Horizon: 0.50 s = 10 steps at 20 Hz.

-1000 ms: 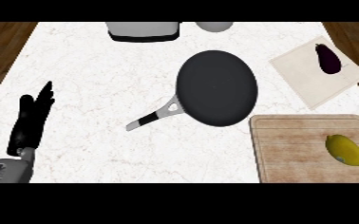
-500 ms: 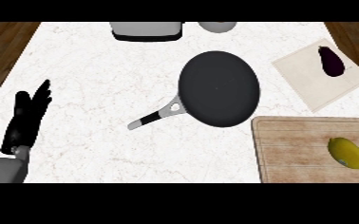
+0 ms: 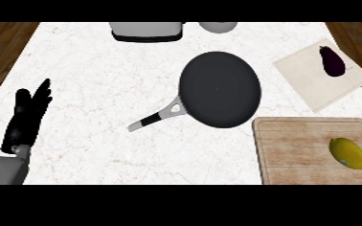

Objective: Pick the lemon from the cutting board and place it in the pan

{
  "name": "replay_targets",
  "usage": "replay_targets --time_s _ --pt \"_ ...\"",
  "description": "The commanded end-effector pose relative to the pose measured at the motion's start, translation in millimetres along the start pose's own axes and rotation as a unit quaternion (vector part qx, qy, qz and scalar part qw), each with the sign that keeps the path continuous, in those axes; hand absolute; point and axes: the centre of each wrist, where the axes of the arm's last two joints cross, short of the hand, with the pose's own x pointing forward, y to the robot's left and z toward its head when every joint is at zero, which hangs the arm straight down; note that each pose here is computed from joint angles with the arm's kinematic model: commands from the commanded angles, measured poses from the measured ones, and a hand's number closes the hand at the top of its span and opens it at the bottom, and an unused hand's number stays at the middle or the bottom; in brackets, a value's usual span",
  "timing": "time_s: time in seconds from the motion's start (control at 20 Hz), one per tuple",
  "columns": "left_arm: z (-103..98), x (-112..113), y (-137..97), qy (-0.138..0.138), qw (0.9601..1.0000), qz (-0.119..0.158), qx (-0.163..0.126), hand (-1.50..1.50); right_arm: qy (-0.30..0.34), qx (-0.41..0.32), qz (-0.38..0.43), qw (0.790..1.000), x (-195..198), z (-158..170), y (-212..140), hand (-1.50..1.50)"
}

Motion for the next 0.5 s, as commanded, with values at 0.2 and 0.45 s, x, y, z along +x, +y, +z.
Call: replay_targets --time_s 0.2,0.45 --pt "-5.6 8.7 10.8 0.001 0.9999 -0.010 -0.003 0.00 0.018 0.106 0.076 0.991 4.4 -24.1 37.3 -1.50" --pt "-5.7 0.1 -9.5 0.005 1.0000 0.003 0.000 0.00 0.018 0.109 0.078 0.991 -1.9 -20.0 65.7 -1.50"
